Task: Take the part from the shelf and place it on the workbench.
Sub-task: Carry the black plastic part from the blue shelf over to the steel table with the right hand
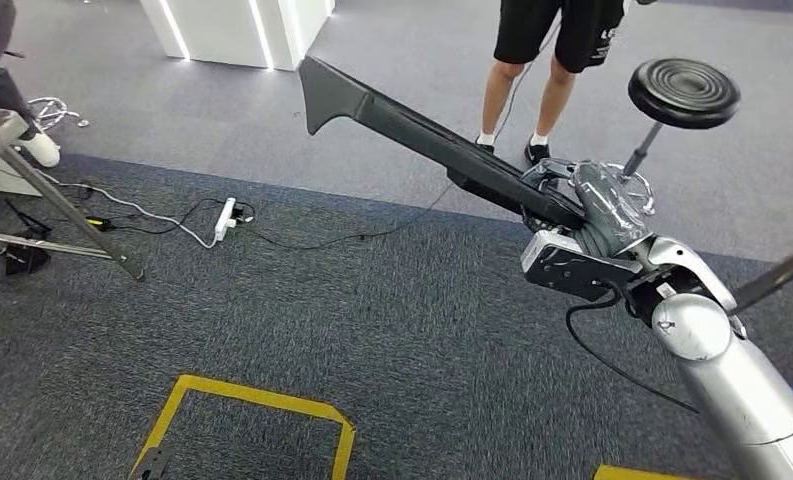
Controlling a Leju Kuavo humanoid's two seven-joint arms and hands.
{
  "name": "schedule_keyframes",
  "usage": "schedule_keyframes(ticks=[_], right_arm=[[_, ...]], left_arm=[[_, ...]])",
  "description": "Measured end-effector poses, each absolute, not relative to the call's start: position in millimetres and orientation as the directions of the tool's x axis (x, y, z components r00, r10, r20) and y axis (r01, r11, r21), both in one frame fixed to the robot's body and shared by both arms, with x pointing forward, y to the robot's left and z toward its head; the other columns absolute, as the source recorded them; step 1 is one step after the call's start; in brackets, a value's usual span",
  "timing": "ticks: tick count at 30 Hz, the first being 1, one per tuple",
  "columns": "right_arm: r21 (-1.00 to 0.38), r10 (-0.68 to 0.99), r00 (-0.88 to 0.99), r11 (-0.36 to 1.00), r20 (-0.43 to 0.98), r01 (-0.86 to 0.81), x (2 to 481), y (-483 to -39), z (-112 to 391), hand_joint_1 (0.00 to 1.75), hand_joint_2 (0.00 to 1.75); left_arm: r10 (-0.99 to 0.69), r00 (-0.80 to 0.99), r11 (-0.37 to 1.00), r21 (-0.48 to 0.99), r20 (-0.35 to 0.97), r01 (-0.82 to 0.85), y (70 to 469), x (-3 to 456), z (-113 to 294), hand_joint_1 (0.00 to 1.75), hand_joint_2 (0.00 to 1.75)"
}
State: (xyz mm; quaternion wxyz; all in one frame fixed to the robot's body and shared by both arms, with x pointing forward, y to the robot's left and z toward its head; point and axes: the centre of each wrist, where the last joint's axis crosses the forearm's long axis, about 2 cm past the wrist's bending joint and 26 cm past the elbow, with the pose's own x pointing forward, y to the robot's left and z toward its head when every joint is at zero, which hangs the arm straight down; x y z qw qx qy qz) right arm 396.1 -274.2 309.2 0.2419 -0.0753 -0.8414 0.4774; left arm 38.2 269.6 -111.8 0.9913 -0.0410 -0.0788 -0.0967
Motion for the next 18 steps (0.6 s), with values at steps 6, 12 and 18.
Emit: schedule_keyframes(ticks=[6,12,18], right_arm=[[-0.842,0.363,-0.871,0.530,0.330,-0.098,396.7,-272.9,309.6,1.75,1.75],[-0.841,0.364,-0.873,0.533,0.325,-0.091,397.8,-270.0,312.2,1.75,1.75],[-0.842,0.371,-0.868,0.531,0.329,-0.092,398.8,-270.5,310.1,1.75,1.75]], left_arm=[[-0.185,0.968,0.977,-0.071,0.169,0.199,266.5,38.9,-111.6,0.00,1.75],[-0.187,0.967,0.977,-0.073,0.171,0.201,263.9,38.3,-111.5,0.00,1.75],[-0.186,0.966,0.977,-0.073,0.178,0.202,263.7,40.7,-111.3,0.00,1.75]])
